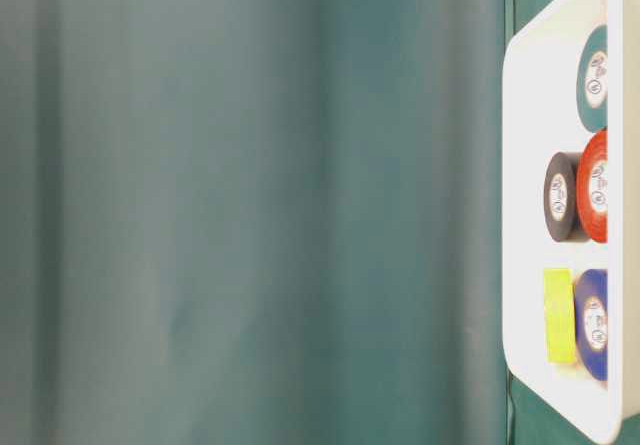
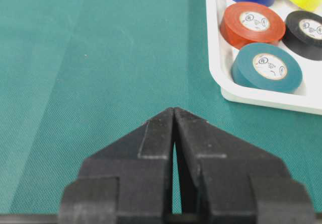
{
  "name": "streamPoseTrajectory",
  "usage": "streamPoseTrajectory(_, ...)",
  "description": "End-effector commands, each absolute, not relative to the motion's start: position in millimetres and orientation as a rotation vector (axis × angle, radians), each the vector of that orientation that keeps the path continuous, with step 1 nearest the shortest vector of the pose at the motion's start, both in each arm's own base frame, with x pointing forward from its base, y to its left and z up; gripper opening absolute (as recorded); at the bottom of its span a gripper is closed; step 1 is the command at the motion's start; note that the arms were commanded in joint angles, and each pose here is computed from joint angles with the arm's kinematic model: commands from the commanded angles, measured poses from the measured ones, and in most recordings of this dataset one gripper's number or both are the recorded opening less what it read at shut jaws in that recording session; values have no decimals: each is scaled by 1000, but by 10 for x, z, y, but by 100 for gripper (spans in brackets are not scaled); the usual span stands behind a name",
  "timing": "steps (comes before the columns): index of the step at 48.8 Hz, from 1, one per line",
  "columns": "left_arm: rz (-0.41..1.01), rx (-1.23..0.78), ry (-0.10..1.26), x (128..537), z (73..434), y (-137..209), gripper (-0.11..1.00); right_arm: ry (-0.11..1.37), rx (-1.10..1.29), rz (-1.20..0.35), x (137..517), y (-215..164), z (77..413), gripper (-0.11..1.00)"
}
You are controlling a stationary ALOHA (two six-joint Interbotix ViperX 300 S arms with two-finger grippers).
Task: Put the tape into the white case with the left arm.
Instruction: 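Move the left gripper over the white tape roll and grasp it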
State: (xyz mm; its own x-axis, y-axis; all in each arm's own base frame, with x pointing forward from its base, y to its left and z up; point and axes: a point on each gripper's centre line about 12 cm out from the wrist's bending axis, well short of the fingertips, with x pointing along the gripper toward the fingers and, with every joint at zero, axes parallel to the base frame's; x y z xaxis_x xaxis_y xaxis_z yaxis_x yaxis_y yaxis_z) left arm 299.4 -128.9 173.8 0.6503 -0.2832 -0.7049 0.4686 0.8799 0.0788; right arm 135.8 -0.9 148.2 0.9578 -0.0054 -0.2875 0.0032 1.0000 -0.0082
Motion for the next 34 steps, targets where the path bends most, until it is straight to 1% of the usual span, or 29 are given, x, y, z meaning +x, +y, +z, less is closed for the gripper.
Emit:
streamPoseTrajectory(1, -440, 259, 724, 3109, 1820, -1373, 84, 276, -6, -5, 1378, -11, 1528, -9)
streamPoseTrajectory(11, -447, 269, 747, 3236, 1735, -1452, 84, 273, -6, -5, 1381, -11, 1535, -9)
streamPoseTrajectory(34, -440, 281, 800, 3322, 1494, -1453, 83, 275, -6, -5, 1381, -11, 1534, -9)
